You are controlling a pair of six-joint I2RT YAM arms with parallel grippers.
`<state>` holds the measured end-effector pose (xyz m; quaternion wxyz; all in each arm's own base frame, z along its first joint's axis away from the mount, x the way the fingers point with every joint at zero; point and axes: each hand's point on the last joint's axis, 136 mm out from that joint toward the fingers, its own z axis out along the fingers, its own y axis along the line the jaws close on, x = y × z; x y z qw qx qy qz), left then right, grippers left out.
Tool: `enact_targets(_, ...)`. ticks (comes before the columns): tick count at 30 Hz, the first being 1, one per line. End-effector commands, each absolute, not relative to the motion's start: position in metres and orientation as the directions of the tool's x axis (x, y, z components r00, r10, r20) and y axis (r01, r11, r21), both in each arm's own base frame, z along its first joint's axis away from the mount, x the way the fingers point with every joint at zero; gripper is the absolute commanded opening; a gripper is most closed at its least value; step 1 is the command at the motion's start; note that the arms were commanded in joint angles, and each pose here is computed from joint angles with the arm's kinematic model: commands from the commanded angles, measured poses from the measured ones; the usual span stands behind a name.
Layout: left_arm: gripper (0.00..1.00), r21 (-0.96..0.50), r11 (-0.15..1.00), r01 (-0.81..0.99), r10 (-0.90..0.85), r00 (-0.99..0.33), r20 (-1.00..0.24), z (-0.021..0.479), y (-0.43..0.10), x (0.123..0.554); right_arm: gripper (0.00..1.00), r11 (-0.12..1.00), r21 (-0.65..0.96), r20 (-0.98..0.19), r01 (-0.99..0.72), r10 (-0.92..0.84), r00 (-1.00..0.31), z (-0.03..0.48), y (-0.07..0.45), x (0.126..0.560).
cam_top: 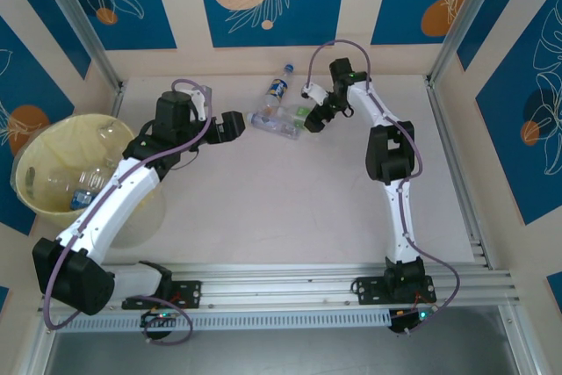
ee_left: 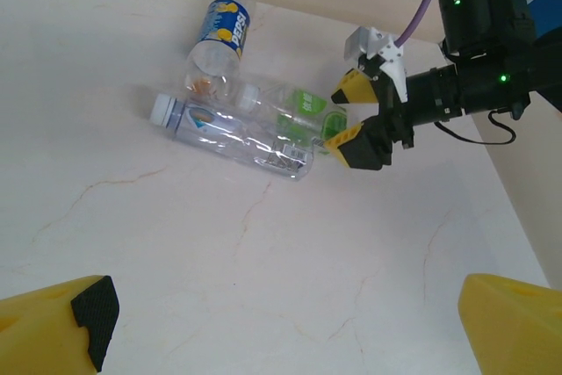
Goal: Put the plastic bottles in the bin
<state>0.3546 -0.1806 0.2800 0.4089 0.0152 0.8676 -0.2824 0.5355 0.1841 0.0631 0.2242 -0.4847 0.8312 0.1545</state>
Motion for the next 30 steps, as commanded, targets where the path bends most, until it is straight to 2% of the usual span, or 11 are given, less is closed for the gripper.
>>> enact_targets(1, 1.00, -0.463, 0.842, 0.276, -0.183, -0.661, -0.728, 0.277, -0.183, 0.353, 0.88, 0.428, 0.047, -0.511, -0.903, -0.766, -0.390, 0.058, 0.187, 0.526)
enact_targets(6, 1.00, -0.472, 0.836, 0.281, -0.182, -0.669, -0.720, 0.274, -0.185, 0.351, 0.77, 0.452, 0.060, -0.515, -0.890, -0.749, -0.415, 0.064, 0.188, 0.522)
enact_targets(8, 1.00, -0.471, 0.836, 0.281, -0.179, -0.672, -0.719, 0.273, -0.185, 0.351, 0.74, 0.463, 0.023, -0.509, -0.886, -0.757, -0.409, 0.063, 0.183, 0.521)
enact_targets(9, 1.00, -0.472, 0.835, 0.284, -0.176, -0.674, -0.718, 0.273, -0.186, 0.350, 0.70, 0.461, -0.001, -0.508, -0.888, -0.765, -0.396, 0.061, 0.182, 0.520)
enact_targets(13, 1.00, -0.476, 0.830, 0.290, -0.175, -0.676, -0.716, 0.273, -0.188, 0.350, 0.69, 0.459, -0.059, -0.497, -0.886, -0.783, -0.373, 0.054, 0.179, 0.522)
enact_targets(16, 1.00, -0.481, 0.827, 0.290, -0.178, -0.678, -0.713, 0.273, -0.188, 0.350, 0.64, 0.483, -0.057, -0.501, -0.874, -0.771, -0.393, 0.056, 0.179, 0.525)
enact_targets(21, 1.00, -0.497, 0.812, 0.306, -0.171, -0.689, -0.704, 0.271, -0.193, 0.349, 0.50, 0.536, -0.068, -0.567, -0.842, -0.715, -0.410, 0.084, 0.180, 0.526)
enact_targets(25, 1.00, -0.530, 0.781, 0.331, -0.180, -0.693, -0.698, 0.273, -0.202, 0.350, 0.46, 0.622, -0.119, -0.594, -0.774, -0.669, -0.447, 0.107, 0.164, 0.520)
enact_targets(30, 1.00, -0.591, 0.713, 0.378, -0.199, -0.699, -0.687, 0.276, -0.218, 0.352, 0.43, 0.707, -0.119, -0.687, -0.697, -0.566, -0.457, 0.145, 0.165, 0.486)
